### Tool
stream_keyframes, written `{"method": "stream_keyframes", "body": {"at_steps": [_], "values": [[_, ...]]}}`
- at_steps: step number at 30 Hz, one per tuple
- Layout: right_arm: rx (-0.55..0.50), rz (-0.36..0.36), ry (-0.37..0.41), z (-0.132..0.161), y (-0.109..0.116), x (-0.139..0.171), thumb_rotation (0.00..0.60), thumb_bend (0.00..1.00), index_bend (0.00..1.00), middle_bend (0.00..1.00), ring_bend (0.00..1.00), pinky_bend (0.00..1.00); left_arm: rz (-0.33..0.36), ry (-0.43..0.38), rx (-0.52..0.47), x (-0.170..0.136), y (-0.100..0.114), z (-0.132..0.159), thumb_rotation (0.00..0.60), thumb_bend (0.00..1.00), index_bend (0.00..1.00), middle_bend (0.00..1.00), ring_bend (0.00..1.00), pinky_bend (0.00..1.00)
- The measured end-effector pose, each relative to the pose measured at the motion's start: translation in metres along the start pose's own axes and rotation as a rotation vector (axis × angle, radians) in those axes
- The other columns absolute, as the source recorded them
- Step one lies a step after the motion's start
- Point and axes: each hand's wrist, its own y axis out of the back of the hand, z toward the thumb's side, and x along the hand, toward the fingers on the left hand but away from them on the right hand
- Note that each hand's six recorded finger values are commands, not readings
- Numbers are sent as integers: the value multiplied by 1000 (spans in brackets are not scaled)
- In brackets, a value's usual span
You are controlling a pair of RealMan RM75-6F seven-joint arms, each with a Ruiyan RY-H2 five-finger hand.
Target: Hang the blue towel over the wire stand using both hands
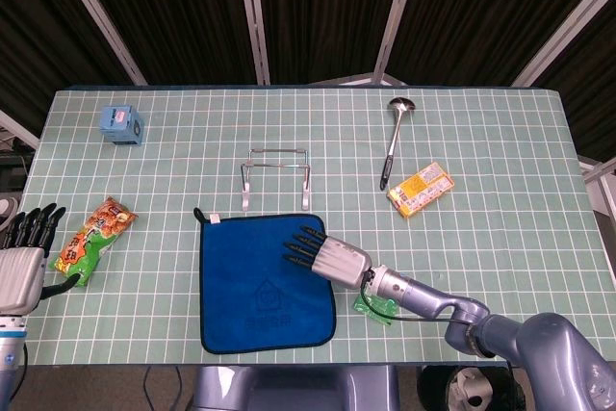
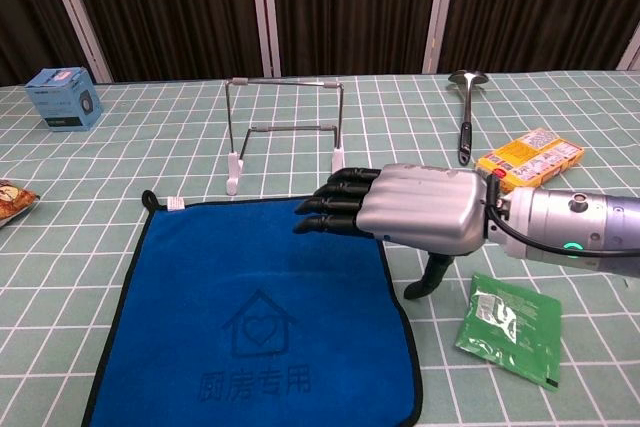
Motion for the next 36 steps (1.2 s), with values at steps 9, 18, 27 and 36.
{"method": "stream_keyframes", "body": {"at_steps": [9, 18, 27, 36], "values": [[-23, -33, 3, 6, 4, -11, 600, 98, 38, 28, 0, 2, -3, 3, -5, 1, -1, 1, 600, 0, 0, 0, 0, 0], [-44, -60, 5, 11, 9, -19, 600, 181, 57, 39, 0, 9, -6, 5, -3, 0, -2, 1, 600, 0, 0, 0, 0, 0], [-27, -67, 6, 12, 9, -22, 600, 325, 213, 40, 0, 17, -12, 2, -4, 0, -3, 2, 600, 0, 0, 0, 0, 0], [-48, -82, 16, 17, 10, -22, 600, 392, 552, 47, 0, 28, -35, -35, -5, -2, -8, 13, 600, 0, 0, 0, 0, 0]]}}
